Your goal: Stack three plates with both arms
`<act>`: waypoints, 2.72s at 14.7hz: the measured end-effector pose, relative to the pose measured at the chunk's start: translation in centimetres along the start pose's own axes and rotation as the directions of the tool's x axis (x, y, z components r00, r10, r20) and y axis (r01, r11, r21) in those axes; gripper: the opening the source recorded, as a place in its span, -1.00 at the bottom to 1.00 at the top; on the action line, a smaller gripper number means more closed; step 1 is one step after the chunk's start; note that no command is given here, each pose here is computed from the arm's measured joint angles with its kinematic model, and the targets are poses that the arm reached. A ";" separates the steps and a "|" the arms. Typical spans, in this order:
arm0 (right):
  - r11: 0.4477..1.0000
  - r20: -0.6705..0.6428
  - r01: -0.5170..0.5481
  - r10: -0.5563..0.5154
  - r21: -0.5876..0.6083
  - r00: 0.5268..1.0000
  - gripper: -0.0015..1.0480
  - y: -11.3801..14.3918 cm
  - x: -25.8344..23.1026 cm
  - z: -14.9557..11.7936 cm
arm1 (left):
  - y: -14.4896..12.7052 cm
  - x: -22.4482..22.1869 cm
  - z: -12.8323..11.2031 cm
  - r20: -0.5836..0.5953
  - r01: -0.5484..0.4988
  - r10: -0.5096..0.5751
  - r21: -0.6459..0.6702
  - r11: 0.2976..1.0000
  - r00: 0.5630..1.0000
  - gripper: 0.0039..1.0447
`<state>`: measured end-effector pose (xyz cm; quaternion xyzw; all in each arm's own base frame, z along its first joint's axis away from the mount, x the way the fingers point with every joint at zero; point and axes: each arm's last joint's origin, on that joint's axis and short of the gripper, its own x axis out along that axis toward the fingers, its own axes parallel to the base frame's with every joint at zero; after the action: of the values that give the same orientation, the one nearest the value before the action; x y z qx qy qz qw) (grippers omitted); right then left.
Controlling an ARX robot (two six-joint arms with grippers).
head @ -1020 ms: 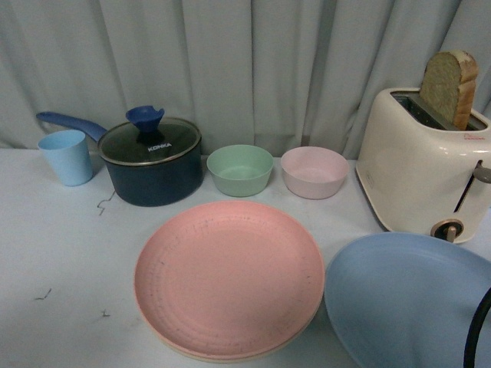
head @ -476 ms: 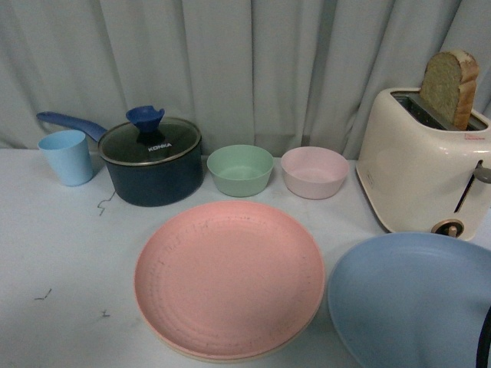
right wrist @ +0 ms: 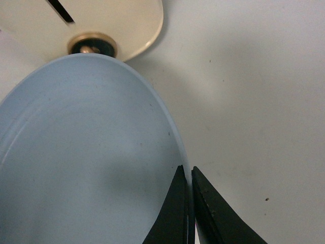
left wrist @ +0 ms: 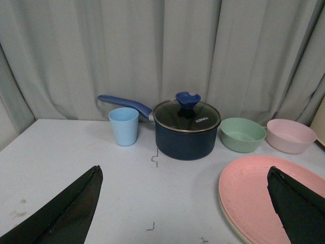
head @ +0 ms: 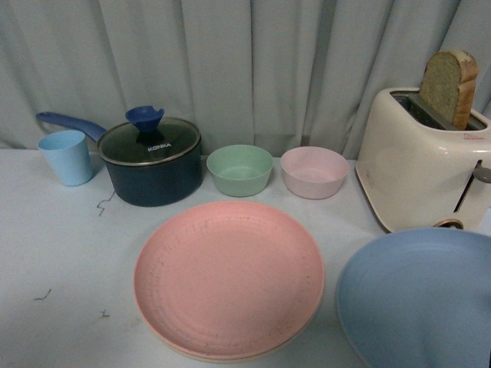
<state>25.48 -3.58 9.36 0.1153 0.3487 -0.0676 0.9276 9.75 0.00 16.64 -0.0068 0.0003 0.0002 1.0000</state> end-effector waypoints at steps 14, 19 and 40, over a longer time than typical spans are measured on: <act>0.939 0.026 -0.342 0.343 -0.031 0.939 -0.94 12.9 -3.6 2.4 | 0.0 0.0 0.0 0.000 0.000 0.000 0.000 1.000 1.000 0.88; 0.945 -0.058 -0.323 0.320 -0.045 0.946 -0.94 18.4 0.6 1.9 | 0.0 0.0 0.0 0.000 0.000 0.000 0.000 1.000 1.000 0.88; 0.964 -0.118 -0.262 0.254 -0.055 0.960 0.26 20.4 3.1 1.4 | 0.0 0.0 0.0 0.000 0.000 0.000 0.000 1.000 1.000 0.88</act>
<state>32.90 15.59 11.69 0.1305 0.3834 0.0726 0.9114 9.75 0.00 16.64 -0.0066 0.0001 0.0002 1.0000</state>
